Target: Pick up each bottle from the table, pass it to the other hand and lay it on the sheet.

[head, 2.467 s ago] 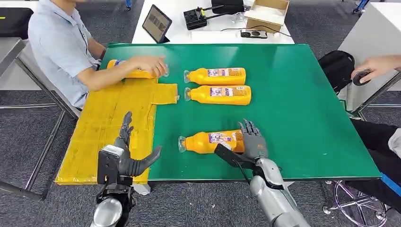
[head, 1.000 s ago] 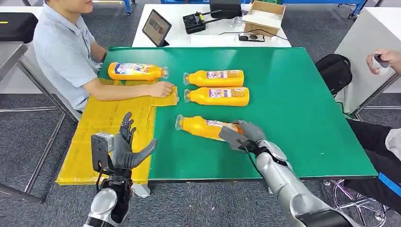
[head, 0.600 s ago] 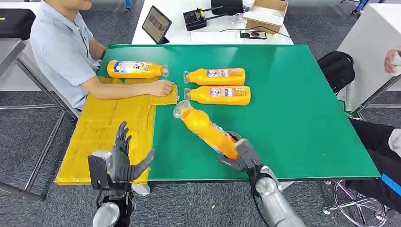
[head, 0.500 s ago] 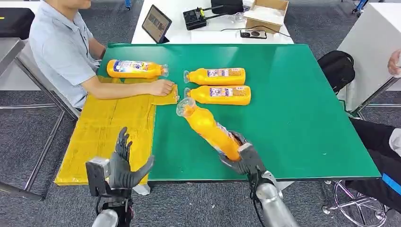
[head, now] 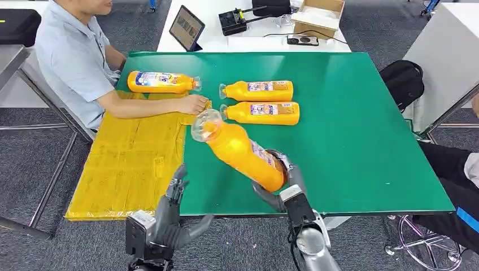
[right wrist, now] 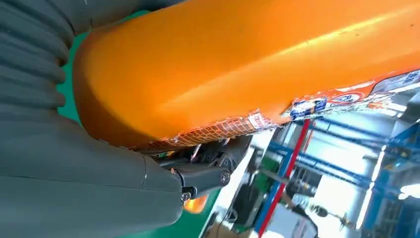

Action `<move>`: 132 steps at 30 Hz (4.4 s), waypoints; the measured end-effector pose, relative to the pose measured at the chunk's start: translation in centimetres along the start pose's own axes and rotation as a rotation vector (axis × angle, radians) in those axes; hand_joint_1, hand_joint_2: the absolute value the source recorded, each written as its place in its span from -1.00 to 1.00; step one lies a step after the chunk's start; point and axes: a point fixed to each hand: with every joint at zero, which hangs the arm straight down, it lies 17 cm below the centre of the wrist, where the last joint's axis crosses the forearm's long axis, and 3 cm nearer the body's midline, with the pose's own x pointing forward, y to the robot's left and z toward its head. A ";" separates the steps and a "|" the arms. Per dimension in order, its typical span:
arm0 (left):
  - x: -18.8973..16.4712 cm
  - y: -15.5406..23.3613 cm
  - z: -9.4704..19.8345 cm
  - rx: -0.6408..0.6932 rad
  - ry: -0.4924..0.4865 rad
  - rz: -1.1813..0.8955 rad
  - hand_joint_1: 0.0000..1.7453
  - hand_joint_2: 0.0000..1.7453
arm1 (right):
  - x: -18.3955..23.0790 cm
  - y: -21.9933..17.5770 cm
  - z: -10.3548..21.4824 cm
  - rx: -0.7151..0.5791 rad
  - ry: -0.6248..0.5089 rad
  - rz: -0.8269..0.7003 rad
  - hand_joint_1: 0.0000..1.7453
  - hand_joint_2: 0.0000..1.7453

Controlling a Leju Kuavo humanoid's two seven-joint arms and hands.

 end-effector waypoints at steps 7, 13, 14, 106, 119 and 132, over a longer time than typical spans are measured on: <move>1.1 -1.1 -1.3 -0.049 -0.049 -0.023 -1.00 1.00 | 2.3 6.5 -1.1 0.157 -0.057 -0.020 0.78 1.00; 1.7 -1.1 -2.4 -0.043 -0.075 -0.019 -1.00 1.00 | 3.1 11.8 -1.0 0.275 -0.080 -0.018 0.78 1.00; 1.8 -1.0 -2.6 -0.039 -0.077 -0.013 -1.00 1.00 | 3.1 12.4 -0.8 0.288 -0.080 -0.017 0.78 1.00; -13.3 19.7 -12.6 -0.286 0.217 -1.525 1.00 1.00 | -5.4 6.2 6.4 0.176 0.019 0.144 -1.00 -1.00; -17.6 21.1 -12.0 -0.555 0.454 -1.537 -1.00 1.00 | -5.1 6.9 6.3 0.178 0.021 0.106 -1.00 -1.00; -17.9 19.0 -11.7 -0.650 0.511 -1.253 -1.00 1.00 | -5.2 6.4 5.7 0.148 0.027 0.095 -1.00 -1.00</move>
